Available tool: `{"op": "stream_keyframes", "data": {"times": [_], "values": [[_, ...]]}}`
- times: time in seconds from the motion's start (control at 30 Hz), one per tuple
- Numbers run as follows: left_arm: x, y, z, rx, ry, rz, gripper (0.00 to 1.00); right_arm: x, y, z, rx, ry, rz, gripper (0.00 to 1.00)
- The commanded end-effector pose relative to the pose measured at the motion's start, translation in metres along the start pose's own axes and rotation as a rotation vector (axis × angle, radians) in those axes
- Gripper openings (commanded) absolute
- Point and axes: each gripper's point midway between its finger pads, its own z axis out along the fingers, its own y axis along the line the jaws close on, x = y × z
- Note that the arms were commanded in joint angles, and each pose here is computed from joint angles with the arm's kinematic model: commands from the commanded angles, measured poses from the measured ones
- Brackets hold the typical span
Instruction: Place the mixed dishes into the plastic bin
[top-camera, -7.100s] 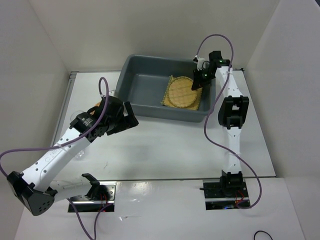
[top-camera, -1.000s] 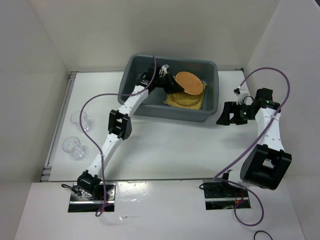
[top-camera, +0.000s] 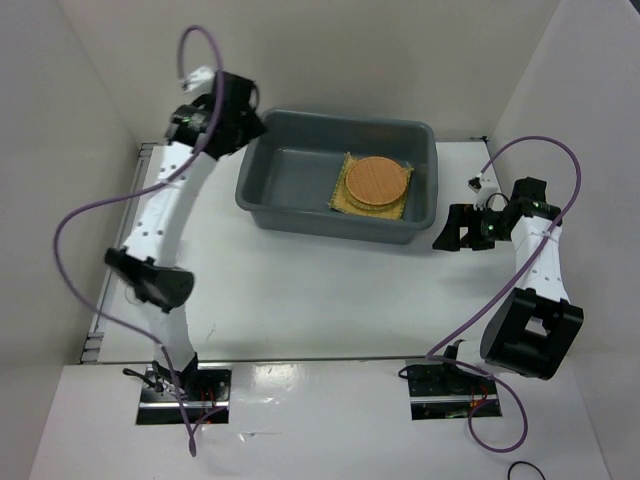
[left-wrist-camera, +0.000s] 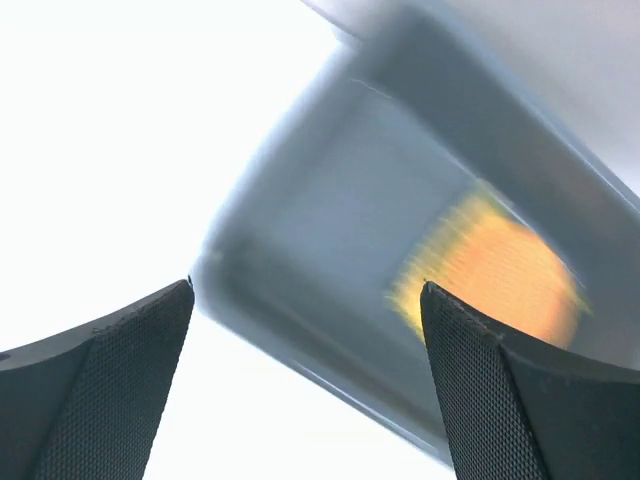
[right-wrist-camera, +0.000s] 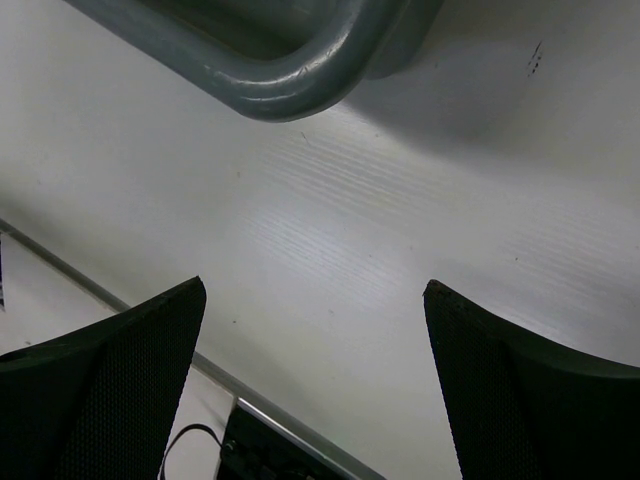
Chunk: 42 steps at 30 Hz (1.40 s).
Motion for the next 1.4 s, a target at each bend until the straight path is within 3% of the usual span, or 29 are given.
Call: {"op": "stream_keyframes", "data": {"times": [0.0,0.1,0.13,0.27,0.4,0.73,0.93,1.0,1.1,1.13,1.23,1.37], "values": [[0.032,0.14,0.061,-0.46,0.06,-0.023,1.0,-0.003,-0.002,0.001,-0.008,-0.021,-0.018,0.94],[0.037,0.183,0.055,-0.534,0.064,-0.098,1.0,-0.003,-0.002,0.001,-0.008,-0.021,-0.018,0.94],[0.055,0.219,0.06,-0.608,0.115,-0.104,1.0,-0.003,-0.002,0.001,-0.008,-0.021,-0.018,0.94],[0.053,0.252,0.071,-0.522,0.111,-0.222,1.0,-0.004,-0.001,-0.001,-0.005,-0.027,-0.024,0.94],[0.072,0.282,0.081,-0.573,0.184,-0.212,1.0,-0.004,-0.001,-0.001,-0.005,-0.027,-0.024,0.94],[0.091,0.321,0.112,-0.589,0.245,-0.196,1.0,-0.002,-0.005,0.003,-0.003,-0.01,-0.011,0.94],[0.114,0.335,0.138,-0.577,0.344,-0.182,1.0,-0.001,-0.006,0.003,0.005,-0.006,-0.011,0.94],[0.113,0.333,0.142,-0.563,0.343,-0.178,0.96,-0.002,-0.005,0.001,0.005,-0.005,-0.01,0.94],[0.112,0.328,0.144,-0.531,0.338,-0.179,0.82,-0.001,-0.006,0.003,0.002,0.001,-0.004,0.94],[0.115,0.33,0.143,-0.534,0.349,-0.167,0.57,-0.001,-0.006,0.003,0.002,0.001,-0.004,0.94],[0.103,0.327,0.136,-0.521,0.333,-0.181,0.03,-0.001,-0.006,0.003,0.002,0.001,-0.004,0.94],[0.056,0.301,0.119,-0.436,0.218,-0.253,0.0,0.001,-0.007,0.005,0.001,0.003,-0.002,0.94]]}}
